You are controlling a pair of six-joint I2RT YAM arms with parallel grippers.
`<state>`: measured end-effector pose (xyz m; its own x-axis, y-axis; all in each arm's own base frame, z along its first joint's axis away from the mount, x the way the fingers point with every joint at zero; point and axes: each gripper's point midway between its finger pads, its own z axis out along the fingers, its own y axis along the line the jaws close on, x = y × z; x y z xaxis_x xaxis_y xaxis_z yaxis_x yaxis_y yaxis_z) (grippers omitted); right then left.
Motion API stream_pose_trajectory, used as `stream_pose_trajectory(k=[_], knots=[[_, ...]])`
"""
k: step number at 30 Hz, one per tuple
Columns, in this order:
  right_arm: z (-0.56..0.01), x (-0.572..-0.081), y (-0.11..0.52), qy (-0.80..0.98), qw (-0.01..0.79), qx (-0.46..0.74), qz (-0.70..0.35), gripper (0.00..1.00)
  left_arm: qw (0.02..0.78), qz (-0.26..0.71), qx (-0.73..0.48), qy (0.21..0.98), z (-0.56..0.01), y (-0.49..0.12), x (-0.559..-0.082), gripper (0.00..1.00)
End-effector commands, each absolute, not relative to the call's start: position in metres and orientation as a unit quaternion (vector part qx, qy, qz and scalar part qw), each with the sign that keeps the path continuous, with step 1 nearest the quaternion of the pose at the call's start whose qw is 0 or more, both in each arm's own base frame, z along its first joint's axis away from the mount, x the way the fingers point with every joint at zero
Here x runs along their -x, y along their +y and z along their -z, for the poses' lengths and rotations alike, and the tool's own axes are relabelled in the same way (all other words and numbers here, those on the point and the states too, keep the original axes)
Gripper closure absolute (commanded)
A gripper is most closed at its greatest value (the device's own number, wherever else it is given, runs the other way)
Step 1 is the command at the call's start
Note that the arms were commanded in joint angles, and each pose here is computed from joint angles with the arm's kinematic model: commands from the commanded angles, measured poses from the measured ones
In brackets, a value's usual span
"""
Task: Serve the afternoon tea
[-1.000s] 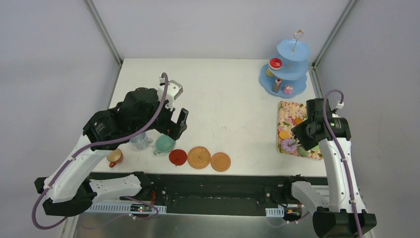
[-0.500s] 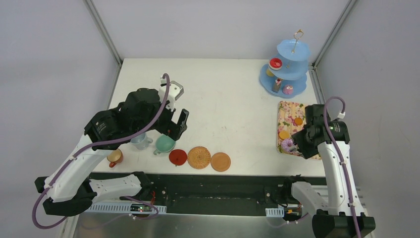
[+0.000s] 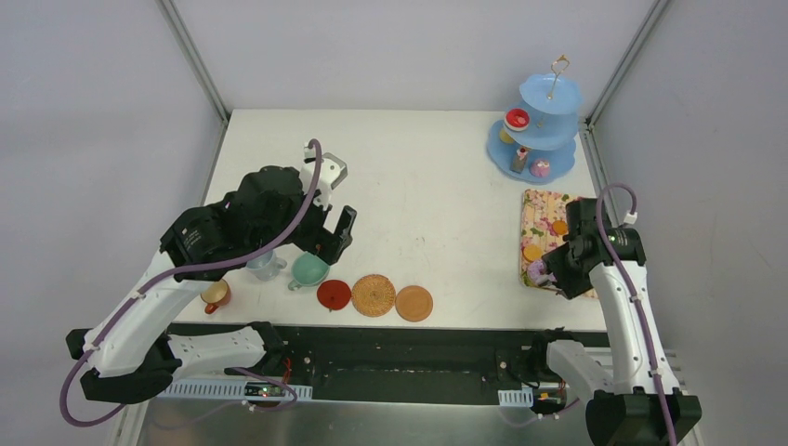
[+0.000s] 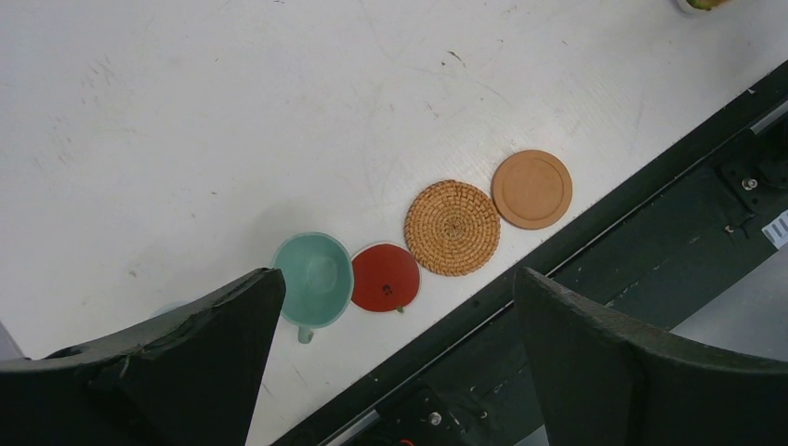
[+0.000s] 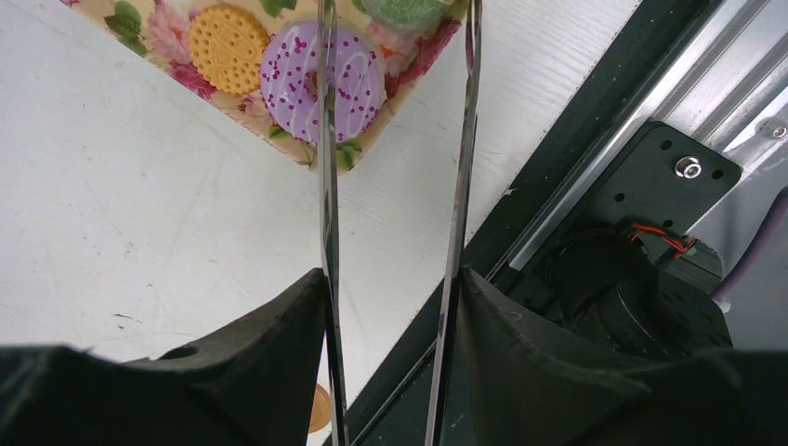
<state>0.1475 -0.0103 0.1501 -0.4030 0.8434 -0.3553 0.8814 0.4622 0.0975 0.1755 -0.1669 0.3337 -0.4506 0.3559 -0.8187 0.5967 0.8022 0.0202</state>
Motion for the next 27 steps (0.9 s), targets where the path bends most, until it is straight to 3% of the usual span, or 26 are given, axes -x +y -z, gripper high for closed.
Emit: stream_pose_trajectory(k=[1, 10, 16, 27], knots=[[-0.148, -0.154, -0.015, 0.836, 0.19, -0.511, 0.059, 0.45, 0.452, 0.126, -0.287, 0.835, -0.338, -0.166, -0.179, 0.0], [-0.133, -0.153, -0.015, 0.837, 0.176, -0.514, 0.066, 0.5, 0.452, 0.12, -0.286, 0.836, -0.34, -0.167, -0.182, 0.0], [-0.136, -0.152, -0.012, 0.837, 0.176, -0.515, 0.058, 0.61, 0.451, 0.117, -0.288, 0.837, -0.34, -0.167, -0.183, 0.0], [-0.189, -0.154, -0.01, 0.851, 0.201, -0.484, 0.035, 0.74, 0.453, 0.122, -0.289, 0.834, -0.345, -0.171, -0.184, 0.0]])
